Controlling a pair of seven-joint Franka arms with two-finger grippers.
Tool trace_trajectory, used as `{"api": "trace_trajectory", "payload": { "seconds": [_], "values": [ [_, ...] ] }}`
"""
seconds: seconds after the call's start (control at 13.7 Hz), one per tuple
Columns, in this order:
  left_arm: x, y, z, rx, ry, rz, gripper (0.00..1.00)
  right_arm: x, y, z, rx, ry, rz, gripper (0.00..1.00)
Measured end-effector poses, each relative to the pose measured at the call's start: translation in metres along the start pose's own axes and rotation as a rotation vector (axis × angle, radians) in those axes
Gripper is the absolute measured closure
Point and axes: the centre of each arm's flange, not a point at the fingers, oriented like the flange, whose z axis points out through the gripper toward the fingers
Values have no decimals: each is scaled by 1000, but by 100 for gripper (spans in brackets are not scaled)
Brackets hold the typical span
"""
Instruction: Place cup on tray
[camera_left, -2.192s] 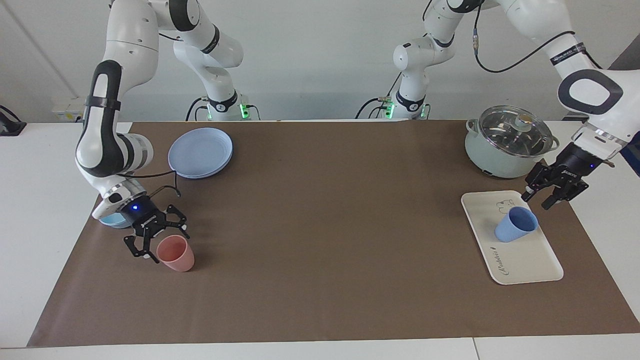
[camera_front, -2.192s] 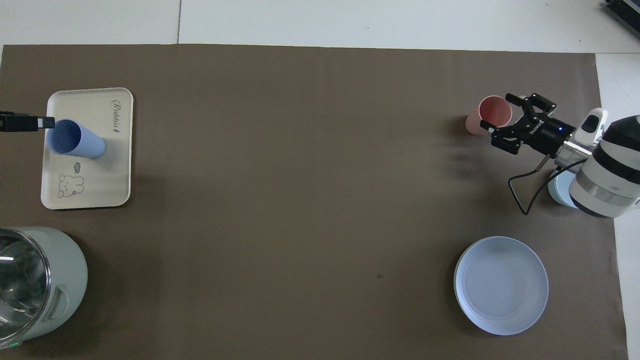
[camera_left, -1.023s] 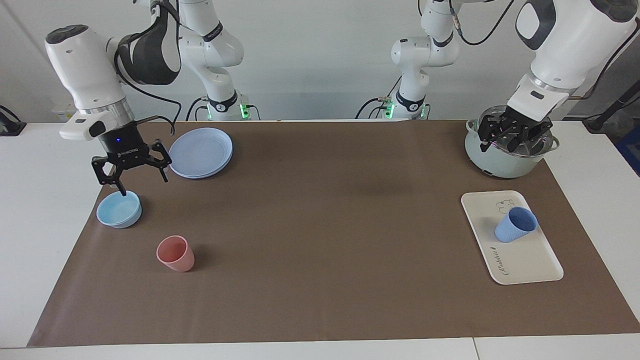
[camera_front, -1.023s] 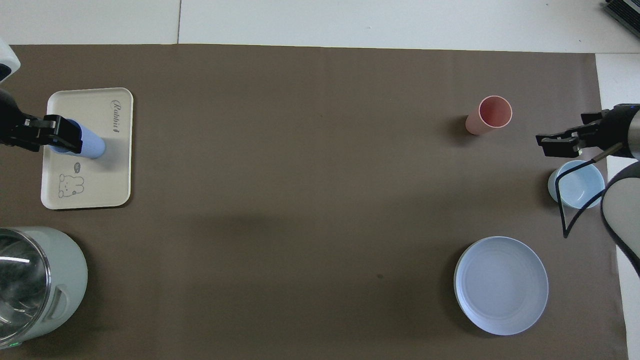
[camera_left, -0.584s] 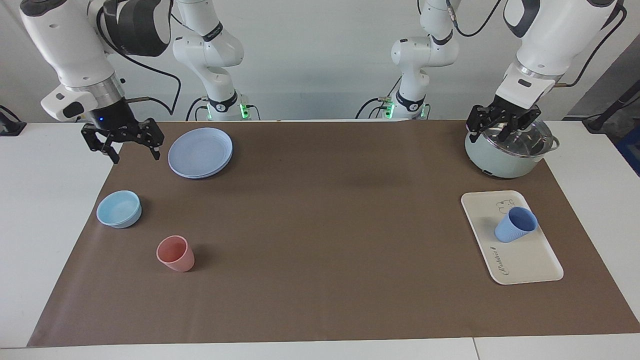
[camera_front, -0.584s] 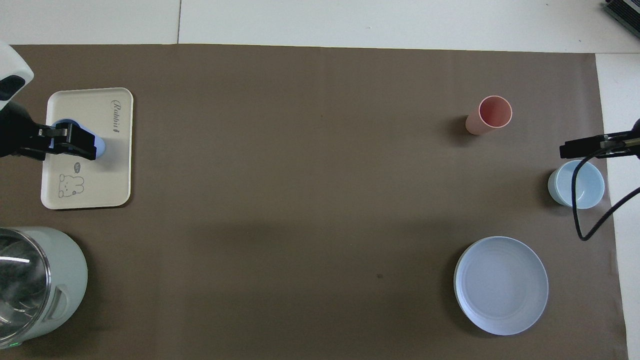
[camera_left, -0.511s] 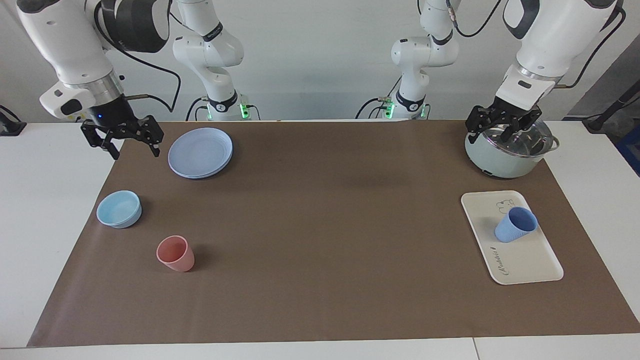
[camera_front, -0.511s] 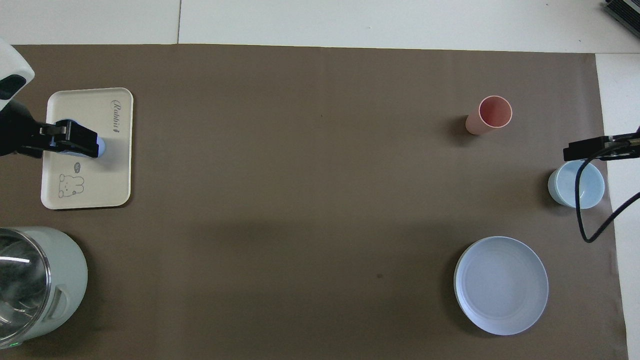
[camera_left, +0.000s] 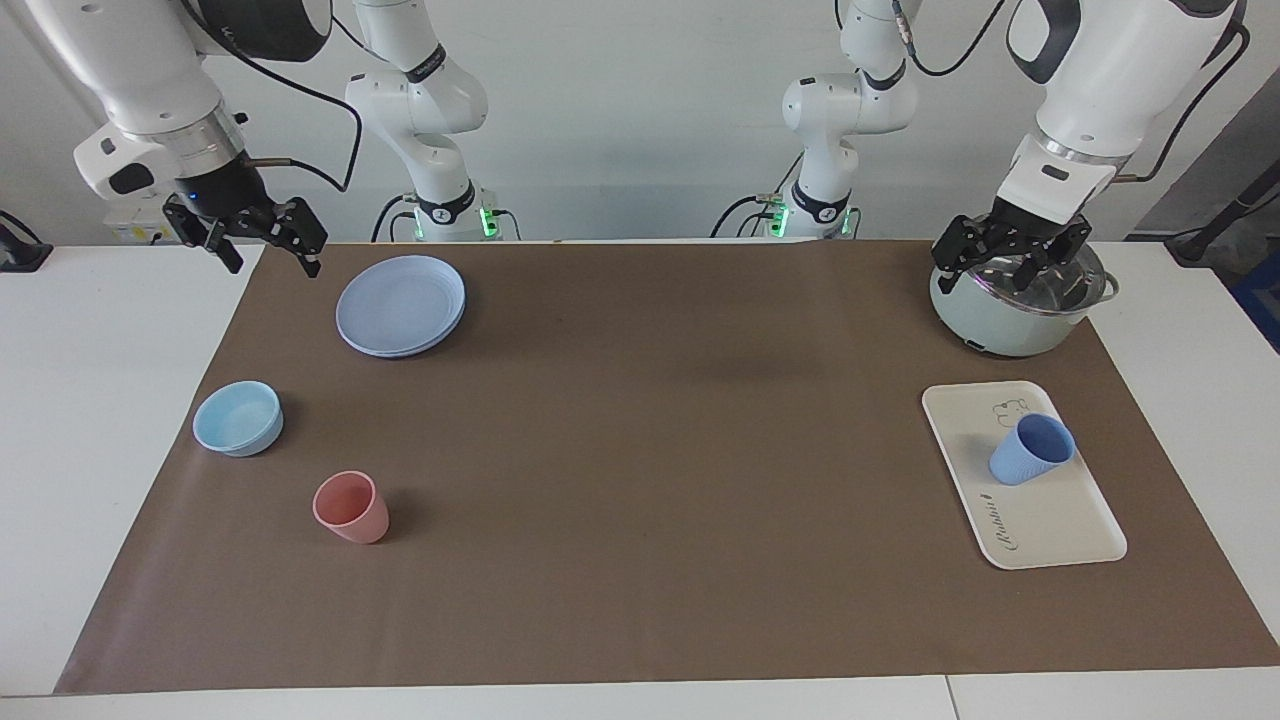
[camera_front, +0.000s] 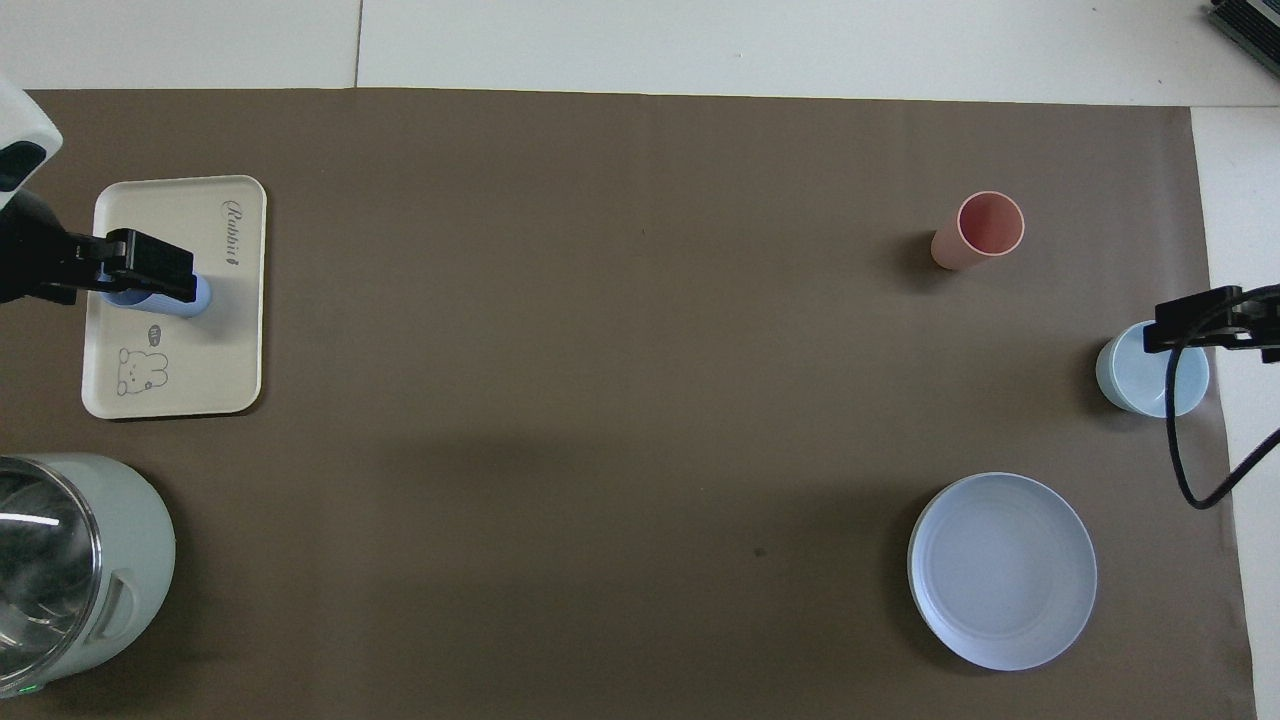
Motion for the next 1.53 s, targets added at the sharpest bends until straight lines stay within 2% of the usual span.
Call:
{"api": "trace_trajectory", "payload": {
  "seconds": [0.22, 0.66, 0.88, 1.17, 1.53],
  "values": [
    [2, -6, -2, -1, 18, -11, 0, -12, 3, -12, 4, -6, 9, 0],
    [3, -21, 0, 0, 18, -36, 0, -14, -3, -13, 4, -11, 39, 0],
    [3, -21, 3, 0, 11, -36, 0, -20, -17, -14, -1, -41, 17, 0],
    [4, -26, 3, 1, 18, -46, 0, -22, -24, -18, -9, -35, 7, 0],
    [-1, -24, 4, 2, -15, -42, 0, -20, -21, -19, -26, -22, 6, 0]
  ]
}}
